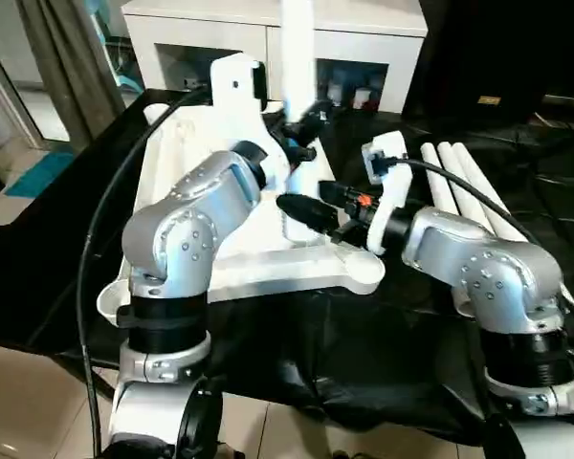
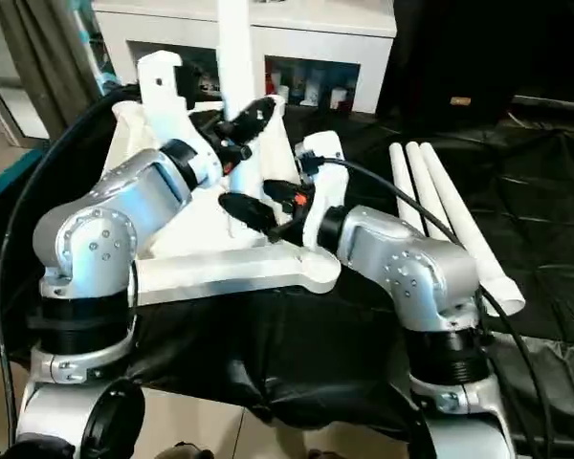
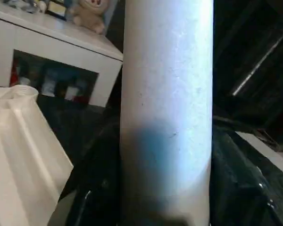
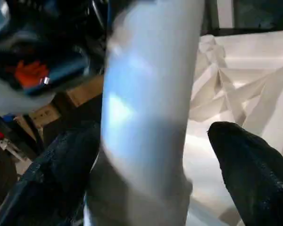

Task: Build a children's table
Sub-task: Pick table leg

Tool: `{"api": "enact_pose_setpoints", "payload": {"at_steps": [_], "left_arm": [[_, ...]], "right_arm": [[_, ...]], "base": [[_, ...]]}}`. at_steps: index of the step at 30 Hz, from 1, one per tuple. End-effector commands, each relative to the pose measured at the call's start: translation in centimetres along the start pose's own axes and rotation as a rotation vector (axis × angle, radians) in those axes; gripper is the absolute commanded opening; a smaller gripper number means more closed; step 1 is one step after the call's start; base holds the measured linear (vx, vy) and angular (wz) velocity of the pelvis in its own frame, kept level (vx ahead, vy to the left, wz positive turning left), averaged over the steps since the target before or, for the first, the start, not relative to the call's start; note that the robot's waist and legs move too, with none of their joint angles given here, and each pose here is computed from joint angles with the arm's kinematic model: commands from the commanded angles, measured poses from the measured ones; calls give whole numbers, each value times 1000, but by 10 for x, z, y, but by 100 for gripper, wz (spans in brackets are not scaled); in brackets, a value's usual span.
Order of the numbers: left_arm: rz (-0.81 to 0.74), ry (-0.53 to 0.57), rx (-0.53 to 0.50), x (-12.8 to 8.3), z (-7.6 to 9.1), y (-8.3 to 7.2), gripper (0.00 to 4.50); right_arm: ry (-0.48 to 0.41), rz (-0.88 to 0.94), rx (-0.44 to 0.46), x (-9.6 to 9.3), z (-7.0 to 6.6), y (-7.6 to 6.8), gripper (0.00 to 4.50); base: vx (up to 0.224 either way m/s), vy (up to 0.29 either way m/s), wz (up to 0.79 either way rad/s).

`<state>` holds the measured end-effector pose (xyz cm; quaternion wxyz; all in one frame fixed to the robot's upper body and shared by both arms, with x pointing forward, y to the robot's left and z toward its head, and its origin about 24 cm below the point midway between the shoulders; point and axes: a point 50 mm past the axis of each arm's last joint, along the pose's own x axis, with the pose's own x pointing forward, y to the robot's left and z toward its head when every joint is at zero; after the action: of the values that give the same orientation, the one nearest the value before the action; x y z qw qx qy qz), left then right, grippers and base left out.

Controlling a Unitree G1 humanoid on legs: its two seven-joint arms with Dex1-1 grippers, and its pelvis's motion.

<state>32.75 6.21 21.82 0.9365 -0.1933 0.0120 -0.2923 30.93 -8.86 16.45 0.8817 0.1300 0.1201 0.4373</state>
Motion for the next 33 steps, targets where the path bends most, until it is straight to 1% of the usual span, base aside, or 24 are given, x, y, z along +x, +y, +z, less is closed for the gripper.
{"api": "enact_pose_setpoints", "payload": {"at_steps": [1, 2, 3, 4, 7, 8, 9, 11, 12, 13, 14, 16, 17, 18, 20, 22, 23, 24, 25, 27, 30, 32, 33], "left_arm": [[-25, -21, 16, -2, 6, -6, 195], [-24, -23, 15, -2, 6, -5, 195], [-24, -24, 15, -2, 7, -5, 195], [-24, -25, 15, -2, 7, -5, 195], [-16, -24, 14, -3, 6, -5, 195], [-15, -24, 14, -3, 6, -4, 195], [-10, -24, 14, -3, 6, -3, 195], [0, -25, 15, -4, 7, -2, 195], [3, -27, 14, -4, 7, -1, 195], [6, -27, 14, -4, 7, 0, 195], [6, -27, 14, -4, 7, 0, 195], [7, -28, 13, -4, 7, 0, 195], [9, -29, 12, -5, 8, 1, 251], [9, -31, -6, -5, 7, 2, 265], [4, -31, -26, -5, 7, 3, 271], [-15, -43, -66, -7, 8, 6, 299], [-20, -45, -75, -8, 8, 7, 299], [-21, -45, -76, -8, 8, 7, 312], [-53, -45, -109, -9, 9, 8, 312], [-109, -47, -152, -11, 10, 8, 339], [-190, -37, -176, -13, 11, 5, 361], [-312, -24, -180, -17, 13, -2, 383], [-373, -9, -182, -19, 13, -5, 383]], "right_arm": [[4, -4, -17, 3, 2, 1, 370], [4, -1, -15, 3, 2, 1, 363], [5, 2, -16, 3, 2, 1, 344], [6, 2, -16, 3, 2, 1, 344], [11, -4, -19, 4, 0, 0, 319], [12, -6, -19, 4, 0, 0, 319], [14, -10, -20, 4, 0, -1, 300], [16, -14, -23, 5, 0, -2, 293], [18, -15, -23, 5, -1, -2, 272], [20, -15, -23, 5, -1, -3, 272], [20, -15, -23, 5, -1, -3, 260], [22, -15, -23, 5, -2, -3, 252], [23, -12, -23, 4, -2, -2, 230], [22, -12, -23, 4, -3, -3, 226], [18, -9, -21, 4, -3, -3, 220], [5, 15, -28, 1, -4, -2, 205], [2, 30, -30, 0, -4, -1, 205], [1, 32, -31, 0, -4, 0, 201], [-7, 87, -36, -3, -5, 4, 201], [-15, 145, -46, -6, -6, 9, 199], [-35, 229, -61, -10, -5, 17, 198], [-48, 318, -74, -16, -6, 25, 198], [-49, 355, -75, -19, -6, 28, 198]], "base": [[0, 0, 0], [0, 0, 0], [0, 0, 0], [0, 0, 0], [0, 0, 0], [0, 0, 0], [0, 0, 0], [0, 0, 0], [0, 0, 0], [0, 0, 0], [0, 0, 0], [0, 0, 0], [0, 0, 0], [0, 0, 0], [0, 0, 0], [0, 0, 0], [0, 0, 0], [0, 0, 0], [0, 0, 0], [0, 0, 0], [0, 0, 0], [0, 0, 0], [0, 0, 0]]}}
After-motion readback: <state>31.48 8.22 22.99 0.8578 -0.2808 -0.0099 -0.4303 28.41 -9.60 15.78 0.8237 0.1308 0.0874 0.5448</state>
